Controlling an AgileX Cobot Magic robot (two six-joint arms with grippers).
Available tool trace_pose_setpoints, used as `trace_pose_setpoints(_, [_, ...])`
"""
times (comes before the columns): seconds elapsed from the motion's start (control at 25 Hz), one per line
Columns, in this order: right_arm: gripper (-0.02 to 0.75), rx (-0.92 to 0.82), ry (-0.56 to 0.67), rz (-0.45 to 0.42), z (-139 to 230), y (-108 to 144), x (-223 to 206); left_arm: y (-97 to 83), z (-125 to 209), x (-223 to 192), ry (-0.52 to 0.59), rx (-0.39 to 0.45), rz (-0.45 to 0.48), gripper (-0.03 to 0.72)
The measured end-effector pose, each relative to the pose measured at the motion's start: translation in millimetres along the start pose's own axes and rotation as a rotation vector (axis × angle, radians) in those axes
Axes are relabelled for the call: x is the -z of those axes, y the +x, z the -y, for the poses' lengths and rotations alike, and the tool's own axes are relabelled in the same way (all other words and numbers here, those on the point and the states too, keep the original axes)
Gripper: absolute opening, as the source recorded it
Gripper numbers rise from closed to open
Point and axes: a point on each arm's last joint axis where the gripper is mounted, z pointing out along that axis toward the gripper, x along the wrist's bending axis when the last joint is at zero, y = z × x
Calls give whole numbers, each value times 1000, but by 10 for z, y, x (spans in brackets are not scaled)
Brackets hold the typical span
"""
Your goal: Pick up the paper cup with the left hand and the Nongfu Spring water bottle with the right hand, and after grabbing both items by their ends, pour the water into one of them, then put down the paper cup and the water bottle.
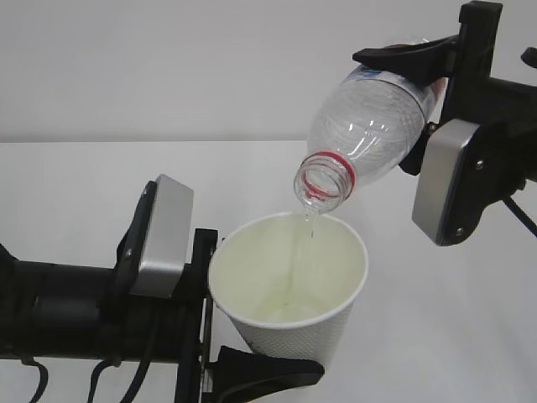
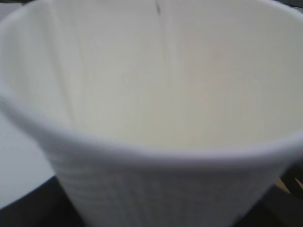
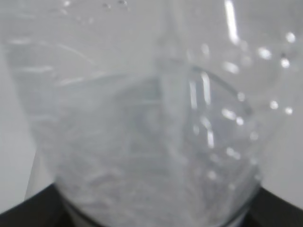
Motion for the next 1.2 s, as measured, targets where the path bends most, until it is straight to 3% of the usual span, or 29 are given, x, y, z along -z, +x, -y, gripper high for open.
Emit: trace_pose_setpoints(1.2, [448,16,0,0,0,0,0,2,9,-1,6,1,-2,549])
